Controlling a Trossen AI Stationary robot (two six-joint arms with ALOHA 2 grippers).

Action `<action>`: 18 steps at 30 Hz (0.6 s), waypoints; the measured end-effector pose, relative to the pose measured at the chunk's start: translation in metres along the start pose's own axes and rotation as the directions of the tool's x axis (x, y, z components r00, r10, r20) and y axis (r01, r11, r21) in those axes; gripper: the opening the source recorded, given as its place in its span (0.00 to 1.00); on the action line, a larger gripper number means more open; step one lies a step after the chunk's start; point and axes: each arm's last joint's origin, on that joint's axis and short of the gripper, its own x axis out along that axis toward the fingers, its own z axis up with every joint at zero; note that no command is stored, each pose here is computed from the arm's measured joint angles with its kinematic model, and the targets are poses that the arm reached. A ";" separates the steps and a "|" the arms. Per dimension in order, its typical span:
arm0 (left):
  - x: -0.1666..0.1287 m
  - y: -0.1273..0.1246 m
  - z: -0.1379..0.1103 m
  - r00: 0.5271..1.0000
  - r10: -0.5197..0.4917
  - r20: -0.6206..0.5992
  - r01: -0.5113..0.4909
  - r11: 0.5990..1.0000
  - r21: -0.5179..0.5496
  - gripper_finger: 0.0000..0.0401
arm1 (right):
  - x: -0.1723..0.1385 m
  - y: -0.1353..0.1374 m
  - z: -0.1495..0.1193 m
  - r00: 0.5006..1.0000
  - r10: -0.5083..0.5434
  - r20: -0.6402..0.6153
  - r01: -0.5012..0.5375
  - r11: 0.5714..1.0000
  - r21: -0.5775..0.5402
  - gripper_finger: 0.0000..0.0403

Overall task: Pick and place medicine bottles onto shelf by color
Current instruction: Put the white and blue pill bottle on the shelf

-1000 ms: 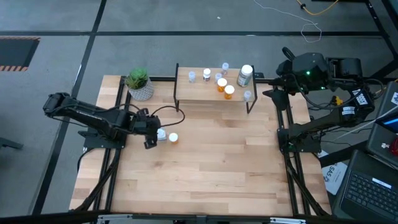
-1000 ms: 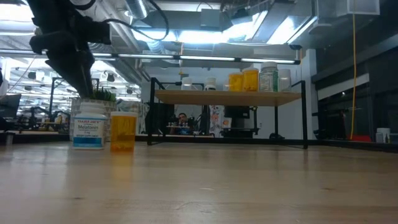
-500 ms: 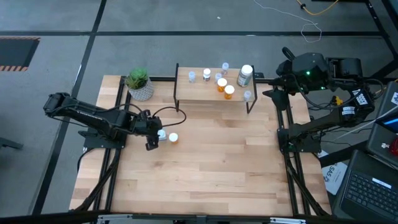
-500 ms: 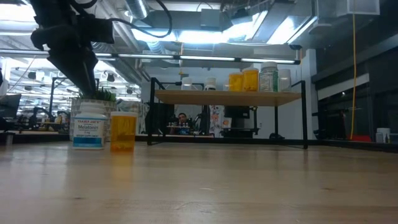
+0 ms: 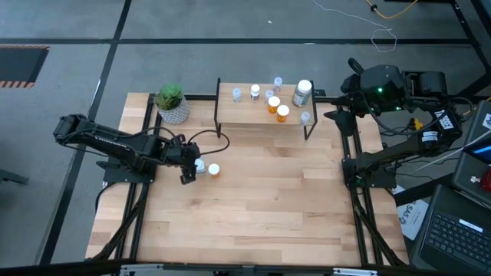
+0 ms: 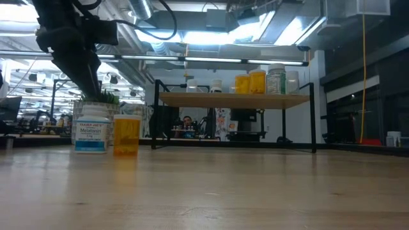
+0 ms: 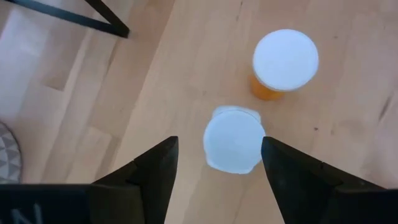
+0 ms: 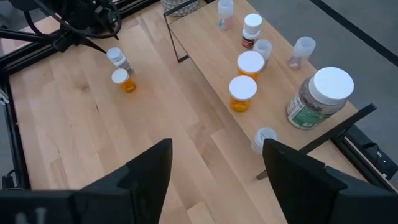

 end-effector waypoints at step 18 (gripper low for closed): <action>0.018 -0.010 -0.003 0.995 0.007 -0.102 0.001 0.997 0.079 0.57 | 0.000 0.000 0.000 1.000 0.000 0.000 0.000 1.000 -0.005 0.62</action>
